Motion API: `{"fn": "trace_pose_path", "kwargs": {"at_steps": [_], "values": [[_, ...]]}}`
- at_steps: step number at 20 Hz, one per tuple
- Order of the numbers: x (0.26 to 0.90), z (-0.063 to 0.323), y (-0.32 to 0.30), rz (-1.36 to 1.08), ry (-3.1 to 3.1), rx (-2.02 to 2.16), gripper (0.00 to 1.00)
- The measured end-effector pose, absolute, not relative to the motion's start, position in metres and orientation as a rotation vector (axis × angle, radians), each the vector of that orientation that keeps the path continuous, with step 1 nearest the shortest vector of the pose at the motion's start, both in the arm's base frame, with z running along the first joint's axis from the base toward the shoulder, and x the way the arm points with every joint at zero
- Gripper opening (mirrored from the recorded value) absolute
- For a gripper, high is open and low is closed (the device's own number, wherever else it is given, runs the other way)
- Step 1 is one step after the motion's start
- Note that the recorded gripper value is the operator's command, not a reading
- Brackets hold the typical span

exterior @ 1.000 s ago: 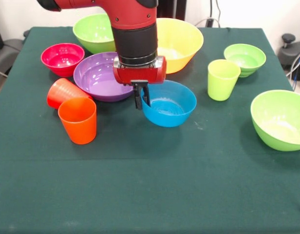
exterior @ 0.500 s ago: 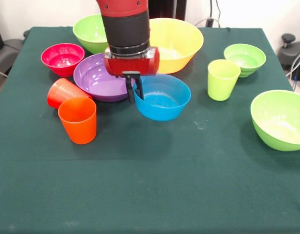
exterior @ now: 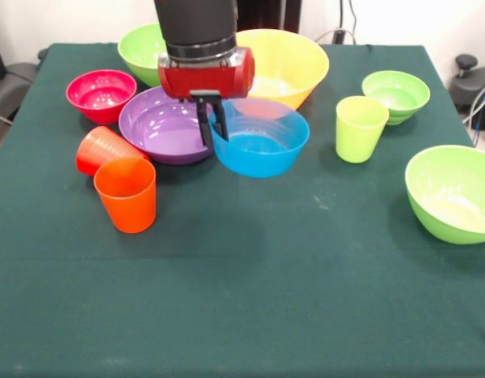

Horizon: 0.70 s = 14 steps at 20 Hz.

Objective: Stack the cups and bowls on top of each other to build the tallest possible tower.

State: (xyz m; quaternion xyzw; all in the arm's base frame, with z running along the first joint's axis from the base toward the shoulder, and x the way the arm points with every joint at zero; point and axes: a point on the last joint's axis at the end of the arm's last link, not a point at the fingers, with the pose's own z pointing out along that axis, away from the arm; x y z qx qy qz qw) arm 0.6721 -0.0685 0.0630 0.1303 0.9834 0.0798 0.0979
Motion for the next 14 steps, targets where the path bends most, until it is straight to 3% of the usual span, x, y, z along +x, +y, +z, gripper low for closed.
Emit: {"fn": "trace_pose_path", "kwargs": {"at_steps": [14], "values": [[0.669, 0.114, -0.095, 0.274, 2.944, 0.476, 0.0]]}}
